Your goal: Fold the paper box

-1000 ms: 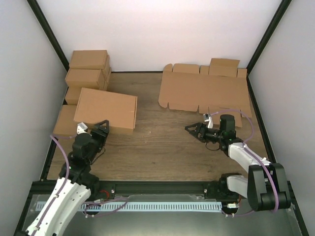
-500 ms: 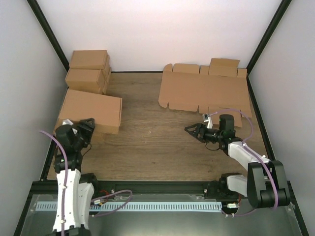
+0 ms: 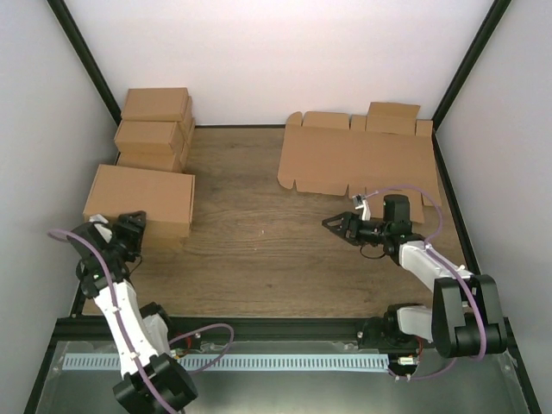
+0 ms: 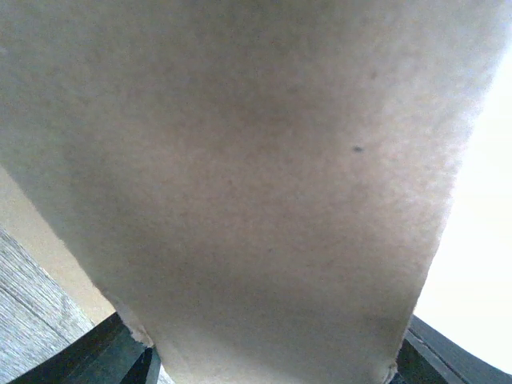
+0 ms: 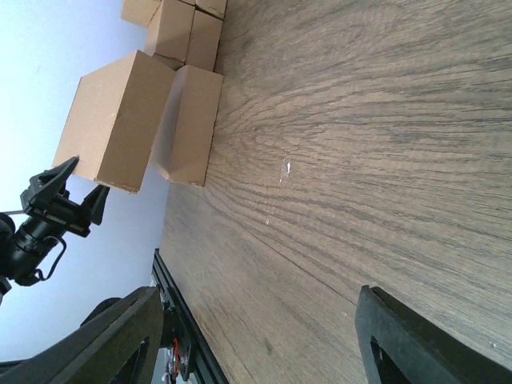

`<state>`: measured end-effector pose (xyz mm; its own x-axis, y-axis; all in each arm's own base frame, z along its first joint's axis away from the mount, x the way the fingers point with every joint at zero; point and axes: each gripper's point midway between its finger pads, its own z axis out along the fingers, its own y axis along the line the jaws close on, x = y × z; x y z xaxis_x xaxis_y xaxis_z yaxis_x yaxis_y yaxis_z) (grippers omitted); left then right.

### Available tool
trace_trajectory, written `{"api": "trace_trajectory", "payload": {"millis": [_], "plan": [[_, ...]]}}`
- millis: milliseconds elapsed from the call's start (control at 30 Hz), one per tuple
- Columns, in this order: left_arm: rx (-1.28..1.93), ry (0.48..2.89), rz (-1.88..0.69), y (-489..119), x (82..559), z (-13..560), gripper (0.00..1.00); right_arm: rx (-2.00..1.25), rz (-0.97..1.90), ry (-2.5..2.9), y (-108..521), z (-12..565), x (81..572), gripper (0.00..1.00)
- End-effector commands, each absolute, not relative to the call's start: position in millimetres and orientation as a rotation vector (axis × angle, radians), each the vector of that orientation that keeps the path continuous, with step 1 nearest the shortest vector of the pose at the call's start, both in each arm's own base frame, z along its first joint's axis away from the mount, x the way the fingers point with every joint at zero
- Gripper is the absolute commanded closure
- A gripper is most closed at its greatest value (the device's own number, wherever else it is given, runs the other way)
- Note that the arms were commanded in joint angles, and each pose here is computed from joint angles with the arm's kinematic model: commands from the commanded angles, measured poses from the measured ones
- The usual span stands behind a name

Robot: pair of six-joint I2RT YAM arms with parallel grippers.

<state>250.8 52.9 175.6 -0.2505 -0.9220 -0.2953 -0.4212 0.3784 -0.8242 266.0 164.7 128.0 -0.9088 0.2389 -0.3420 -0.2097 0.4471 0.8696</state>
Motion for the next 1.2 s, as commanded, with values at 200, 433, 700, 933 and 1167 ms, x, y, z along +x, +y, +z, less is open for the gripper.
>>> {"api": "trace_trajectory", "payload": {"millis": [200, 433, 700, 933, 1167], "plan": [[-1.149, 1.786, -0.874, 80.7, 265.9, 178.9, 0.47, -0.056, 1.535, 2.267, 170.7, 140.2, 267.0, 0.31], [-1.166, 1.790, -0.883, 90.7, 272.0, 172.0, 0.46, -0.067, 1.583, 2.266, 173.6, 137.7, 265.3, 0.31], [-1.167, 1.816, -0.930, 95.1, 279.0, 161.2, 0.46, -0.076, 1.601, 2.261, 174.7, 138.6, 263.5, 0.31], [-1.203, 1.825, -0.916, 101.7, 280.8, 152.3, 0.42, -0.079, 1.604, 2.260, 174.7, 138.6, 261.8, 0.31], [-1.360, 1.870, -0.729, 120.7, 267.2, 131.8, 0.00, -0.079, 1.603, 2.260, 174.7, 139.3, 261.9, 0.31]]}}
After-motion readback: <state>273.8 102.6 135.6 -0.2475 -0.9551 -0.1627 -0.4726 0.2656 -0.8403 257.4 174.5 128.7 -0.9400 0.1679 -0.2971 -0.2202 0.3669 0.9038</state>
